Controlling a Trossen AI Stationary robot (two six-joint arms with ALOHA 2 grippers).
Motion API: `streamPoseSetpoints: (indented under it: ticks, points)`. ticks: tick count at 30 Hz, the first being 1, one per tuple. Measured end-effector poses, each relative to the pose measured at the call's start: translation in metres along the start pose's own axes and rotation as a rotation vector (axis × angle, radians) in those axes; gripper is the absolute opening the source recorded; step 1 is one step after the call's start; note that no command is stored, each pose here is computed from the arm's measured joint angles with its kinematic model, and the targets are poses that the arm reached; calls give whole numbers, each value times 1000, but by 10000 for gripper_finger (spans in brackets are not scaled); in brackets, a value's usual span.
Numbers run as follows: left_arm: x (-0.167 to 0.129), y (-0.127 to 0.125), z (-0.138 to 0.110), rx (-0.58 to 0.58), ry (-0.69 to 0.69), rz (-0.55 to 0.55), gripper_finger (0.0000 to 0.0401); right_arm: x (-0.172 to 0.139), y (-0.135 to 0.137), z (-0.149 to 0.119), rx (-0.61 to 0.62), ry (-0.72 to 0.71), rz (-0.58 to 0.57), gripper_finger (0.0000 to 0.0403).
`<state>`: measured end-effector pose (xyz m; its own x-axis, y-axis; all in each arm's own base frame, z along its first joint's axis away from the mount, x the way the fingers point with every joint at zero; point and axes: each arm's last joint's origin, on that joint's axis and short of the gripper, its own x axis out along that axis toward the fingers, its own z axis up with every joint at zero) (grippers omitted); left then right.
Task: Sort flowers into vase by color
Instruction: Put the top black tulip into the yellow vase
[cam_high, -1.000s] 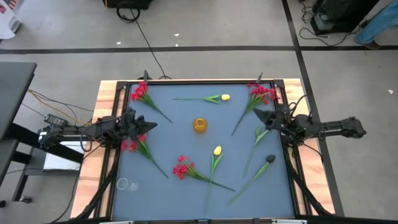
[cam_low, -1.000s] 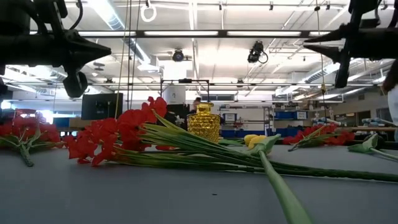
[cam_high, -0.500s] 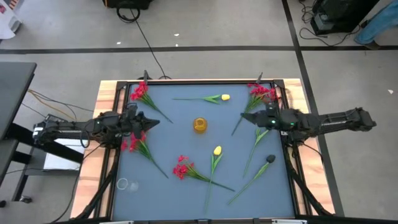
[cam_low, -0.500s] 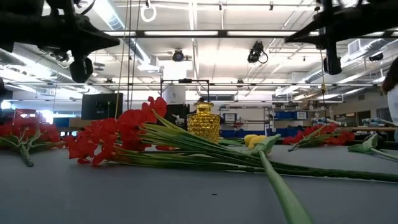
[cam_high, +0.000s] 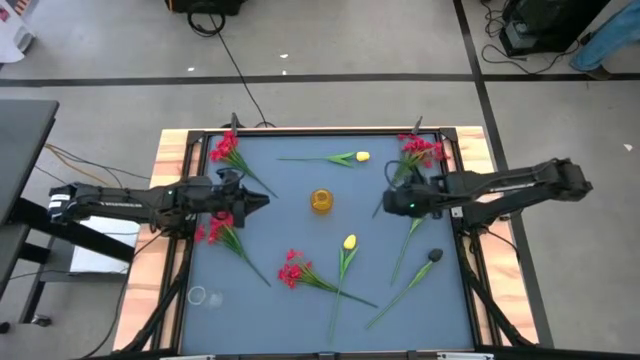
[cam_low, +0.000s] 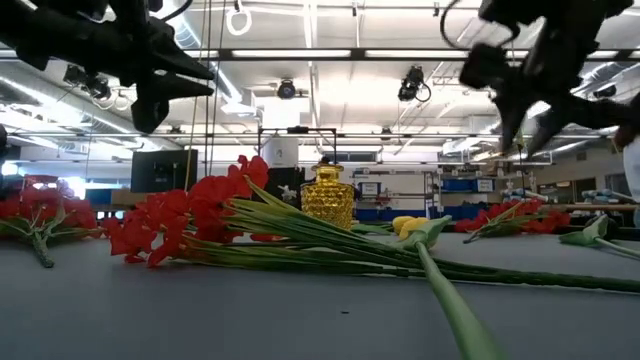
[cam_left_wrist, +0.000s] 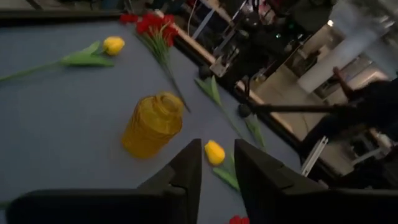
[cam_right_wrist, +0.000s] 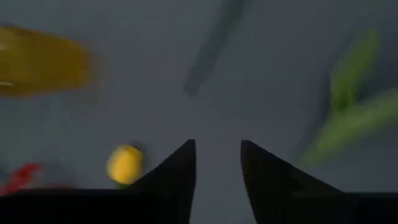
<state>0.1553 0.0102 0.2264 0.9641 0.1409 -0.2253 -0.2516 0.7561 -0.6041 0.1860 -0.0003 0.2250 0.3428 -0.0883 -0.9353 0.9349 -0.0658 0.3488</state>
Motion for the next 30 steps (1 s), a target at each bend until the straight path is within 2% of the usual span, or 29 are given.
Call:
streamPoseSetpoints:
  ticks: [3, 7, 11, 16, 22, 26, 30]
  points:
    - [0, 2, -3, 5, 36, 17, 119, 13, -1, -8, 26, 79, -100, 167]
    - [-1, 1, -3, 34, 38, 13, 121, 30, -10, -13, 74, 77, -284, 187]
    - [-1, 1, -3, 38, 40, 13, 121, 40, -17, -14, 121, 50, -392, 197]
    - [-1, 1, -3, 87, 40, 11, 121, 51, -25, -8, 194, -15, -441, 197]
    - [-1, 2, -2, 121, 38, 14, 121, 70, -38, -1, 288, -35, -393, 193]
    - [-1, 2, -2, 140, 35, 11, 121, 76, -45, 1, 298, -43, -394, 148]
    - [-1, 2, -2, 162, 35, 11, 121, 75, -41, -1, 253, -39, -370, 47]
